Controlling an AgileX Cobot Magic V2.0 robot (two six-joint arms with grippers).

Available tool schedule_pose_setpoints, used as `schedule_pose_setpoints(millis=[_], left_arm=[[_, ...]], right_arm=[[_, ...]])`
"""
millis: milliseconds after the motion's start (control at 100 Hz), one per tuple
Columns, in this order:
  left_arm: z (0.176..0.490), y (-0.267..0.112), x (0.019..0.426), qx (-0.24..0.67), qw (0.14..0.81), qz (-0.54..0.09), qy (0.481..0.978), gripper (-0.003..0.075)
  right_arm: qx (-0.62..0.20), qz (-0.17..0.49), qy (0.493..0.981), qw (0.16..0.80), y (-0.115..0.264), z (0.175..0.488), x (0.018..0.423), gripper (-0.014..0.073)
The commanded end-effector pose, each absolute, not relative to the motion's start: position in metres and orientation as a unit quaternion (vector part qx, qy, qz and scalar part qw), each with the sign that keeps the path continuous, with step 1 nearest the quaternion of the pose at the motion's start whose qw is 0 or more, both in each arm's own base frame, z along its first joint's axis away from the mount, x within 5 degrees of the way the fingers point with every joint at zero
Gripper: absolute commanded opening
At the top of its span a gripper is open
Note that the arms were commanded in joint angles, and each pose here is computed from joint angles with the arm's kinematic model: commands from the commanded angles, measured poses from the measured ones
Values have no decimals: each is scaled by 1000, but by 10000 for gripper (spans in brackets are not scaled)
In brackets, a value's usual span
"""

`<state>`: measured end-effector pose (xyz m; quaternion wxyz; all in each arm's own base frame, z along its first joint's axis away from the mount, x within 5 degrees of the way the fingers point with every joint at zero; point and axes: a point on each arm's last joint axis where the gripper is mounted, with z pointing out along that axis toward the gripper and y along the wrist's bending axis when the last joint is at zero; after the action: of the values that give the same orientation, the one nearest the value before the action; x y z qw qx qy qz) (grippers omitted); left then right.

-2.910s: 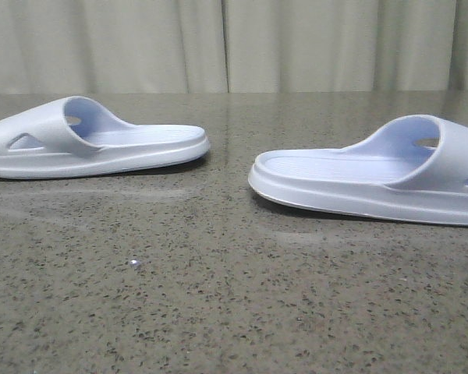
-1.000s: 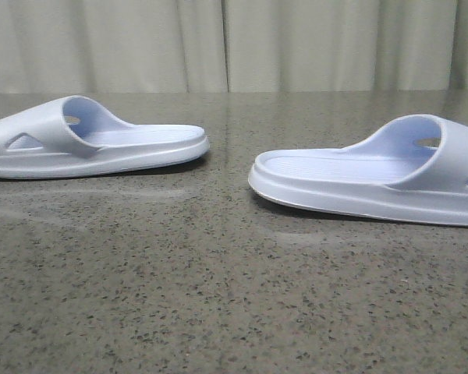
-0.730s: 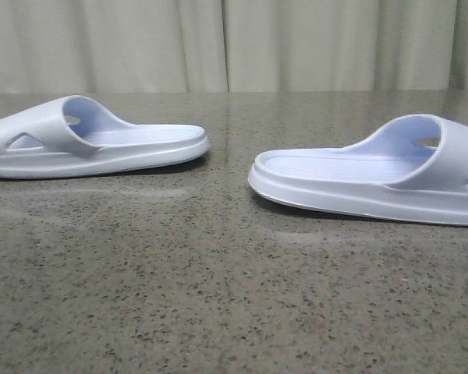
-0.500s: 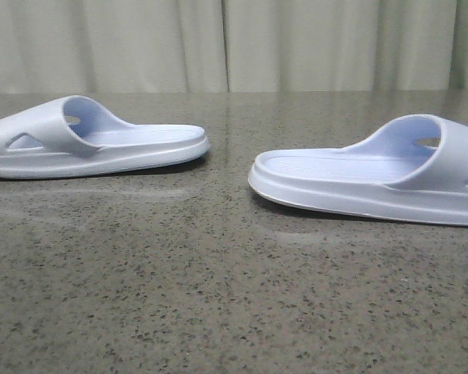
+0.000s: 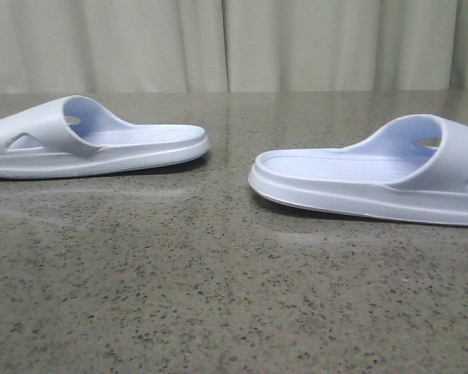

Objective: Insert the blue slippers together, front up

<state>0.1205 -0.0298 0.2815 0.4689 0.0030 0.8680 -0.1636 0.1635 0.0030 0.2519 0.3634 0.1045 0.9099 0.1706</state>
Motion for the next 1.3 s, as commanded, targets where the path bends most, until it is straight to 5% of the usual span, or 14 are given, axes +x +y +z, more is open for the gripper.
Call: schedule_pose_setpoints(millis=[0, 450, 590, 760, 1290], left_arm=[[297, -30, 125, -6, 504, -173, 846, 421], [297, -30, 125, -7, 504, -175, 846, 421], [297, -30, 125, -7, 504, -175, 846, 421], [298, -31, 125, -9, 504, -178, 845, 421], [290, -36, 192, -81, 447, -207, 866, 421]], right_arm=[[102, 179, 897, 391, 2, 262, 175, 360], [70, 209, 918, 331, 4, 255, 200, 342], [64, 212, 921, 320, 4, 252, 201, 198], [64, 212, 921, 320, 4, 252, 201, -109], [59, 204, 917, 339, 4, 258, 197, -107]])
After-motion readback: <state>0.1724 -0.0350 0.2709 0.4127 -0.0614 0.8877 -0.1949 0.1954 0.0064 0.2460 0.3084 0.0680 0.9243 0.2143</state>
